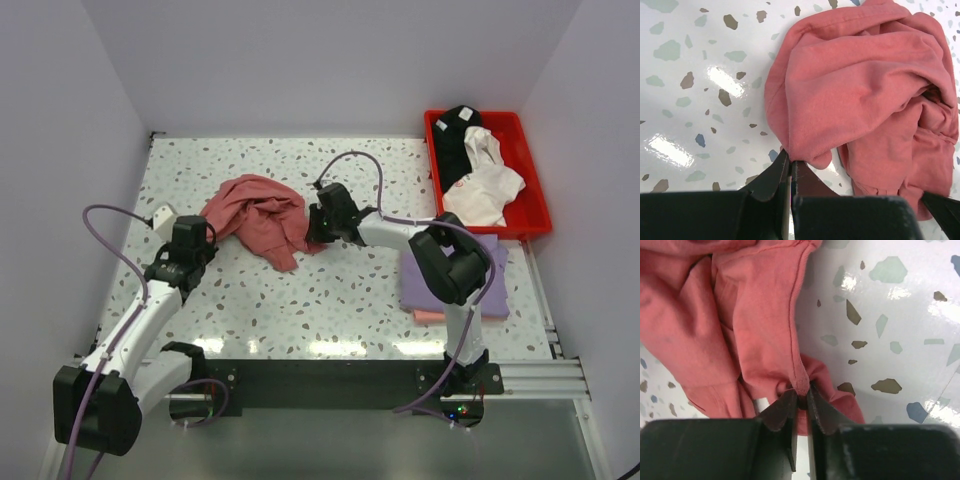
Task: Fold and stack the t-shirts
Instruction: Flatten the tshirt out
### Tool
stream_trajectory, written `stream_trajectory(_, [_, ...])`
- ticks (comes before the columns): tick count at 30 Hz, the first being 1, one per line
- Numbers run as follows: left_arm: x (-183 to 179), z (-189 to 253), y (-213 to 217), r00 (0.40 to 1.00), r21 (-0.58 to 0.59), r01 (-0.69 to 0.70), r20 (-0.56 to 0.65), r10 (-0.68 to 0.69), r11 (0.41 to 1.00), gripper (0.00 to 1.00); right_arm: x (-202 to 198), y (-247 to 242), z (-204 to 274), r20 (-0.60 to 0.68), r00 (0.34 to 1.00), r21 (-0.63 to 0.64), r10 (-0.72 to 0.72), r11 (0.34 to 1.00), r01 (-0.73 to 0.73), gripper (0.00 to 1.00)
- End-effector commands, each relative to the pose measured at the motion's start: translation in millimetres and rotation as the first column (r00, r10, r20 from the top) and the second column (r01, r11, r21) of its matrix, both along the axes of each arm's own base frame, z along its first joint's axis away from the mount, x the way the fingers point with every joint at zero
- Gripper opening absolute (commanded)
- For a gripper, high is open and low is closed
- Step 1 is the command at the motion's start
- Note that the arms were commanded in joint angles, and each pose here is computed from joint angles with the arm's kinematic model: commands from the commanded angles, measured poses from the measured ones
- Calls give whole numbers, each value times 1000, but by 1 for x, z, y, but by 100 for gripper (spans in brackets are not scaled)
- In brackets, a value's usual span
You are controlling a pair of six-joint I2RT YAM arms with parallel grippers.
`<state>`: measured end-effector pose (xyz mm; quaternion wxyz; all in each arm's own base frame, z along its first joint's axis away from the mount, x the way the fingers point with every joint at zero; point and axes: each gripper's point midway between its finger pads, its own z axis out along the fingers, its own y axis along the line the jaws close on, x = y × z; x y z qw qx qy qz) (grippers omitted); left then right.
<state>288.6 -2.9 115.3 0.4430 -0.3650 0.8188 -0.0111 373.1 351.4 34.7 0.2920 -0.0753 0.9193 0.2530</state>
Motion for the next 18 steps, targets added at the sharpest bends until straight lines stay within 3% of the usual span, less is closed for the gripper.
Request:
stream_trajectory(1, [4,19,12,995,12,-77,57,76,997,0,25,10,27,113,993,40,-20,999,16,8])
stream_trajectory(3, [6,26,13,994,10,-85,70,84,996,0,25,6,33,115,993,2,-11,1000,11,0])
stream_trajectory(10, [9,96,30,957,7,-186,228,180,982,0,29,-39,121,311,950,-111,-37,991,74,0])
stream_trajectory(17, [-11,216,44,843,-66,-235,483,237,970,0,9,-108,255,552,826,-129,-116,967,222,0])
stream_trajectory(18, [-15,227,45,826,-79,-234,510,241,969,0,0,-126,284,603,784,-107,-146,960,260,0])
